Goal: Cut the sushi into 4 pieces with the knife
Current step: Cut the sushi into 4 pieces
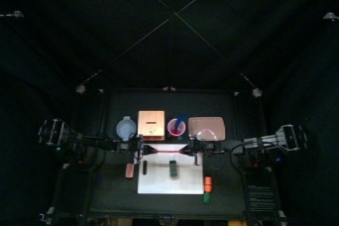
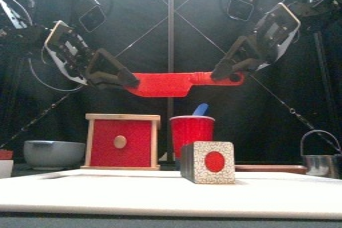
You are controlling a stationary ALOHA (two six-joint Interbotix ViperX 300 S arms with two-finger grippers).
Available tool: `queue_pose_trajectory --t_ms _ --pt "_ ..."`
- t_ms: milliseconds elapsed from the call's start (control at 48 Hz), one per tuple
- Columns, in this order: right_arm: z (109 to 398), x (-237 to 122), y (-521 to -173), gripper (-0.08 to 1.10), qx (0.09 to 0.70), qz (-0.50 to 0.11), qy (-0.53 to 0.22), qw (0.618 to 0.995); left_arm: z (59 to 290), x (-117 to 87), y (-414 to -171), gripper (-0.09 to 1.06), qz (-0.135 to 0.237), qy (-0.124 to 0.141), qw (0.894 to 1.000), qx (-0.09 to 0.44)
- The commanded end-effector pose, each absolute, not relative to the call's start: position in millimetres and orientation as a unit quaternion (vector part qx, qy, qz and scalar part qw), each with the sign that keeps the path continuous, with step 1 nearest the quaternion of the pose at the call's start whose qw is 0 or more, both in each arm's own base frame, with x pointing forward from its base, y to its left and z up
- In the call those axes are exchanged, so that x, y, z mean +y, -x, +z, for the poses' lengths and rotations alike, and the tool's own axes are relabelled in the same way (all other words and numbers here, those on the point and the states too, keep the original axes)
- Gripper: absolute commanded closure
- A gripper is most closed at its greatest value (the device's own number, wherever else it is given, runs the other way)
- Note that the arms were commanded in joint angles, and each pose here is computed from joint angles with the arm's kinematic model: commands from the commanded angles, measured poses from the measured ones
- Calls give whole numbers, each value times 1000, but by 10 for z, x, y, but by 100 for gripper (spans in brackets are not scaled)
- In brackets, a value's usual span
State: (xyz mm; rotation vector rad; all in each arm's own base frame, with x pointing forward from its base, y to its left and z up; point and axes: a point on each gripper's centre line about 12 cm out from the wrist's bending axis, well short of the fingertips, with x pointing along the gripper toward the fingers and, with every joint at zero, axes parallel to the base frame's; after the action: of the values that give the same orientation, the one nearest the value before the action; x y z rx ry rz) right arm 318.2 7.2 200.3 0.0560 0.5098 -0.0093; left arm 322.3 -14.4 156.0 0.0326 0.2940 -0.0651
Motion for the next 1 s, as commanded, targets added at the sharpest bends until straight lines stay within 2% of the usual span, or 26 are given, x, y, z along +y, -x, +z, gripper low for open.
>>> queue_pose_trajectory --t_ms 21,292,583,1000 --pt "2052 77 -3212 89 254 -4 -34 967 1610 -250 -3383 73 -46 -17 990 132" --pt "1835 153 -3241 89 307 5 -42 951 1466 -484 -3507 73 -66 -6 986 150" --pt "1688 121 -3254 89 331 0 -40 943 1286 -528 -3642 73 -62 1 984 170" --pt "1641 124 -3243 89 342 1 -41 939 1096 -553 -3662 73 -57 6 979 197"
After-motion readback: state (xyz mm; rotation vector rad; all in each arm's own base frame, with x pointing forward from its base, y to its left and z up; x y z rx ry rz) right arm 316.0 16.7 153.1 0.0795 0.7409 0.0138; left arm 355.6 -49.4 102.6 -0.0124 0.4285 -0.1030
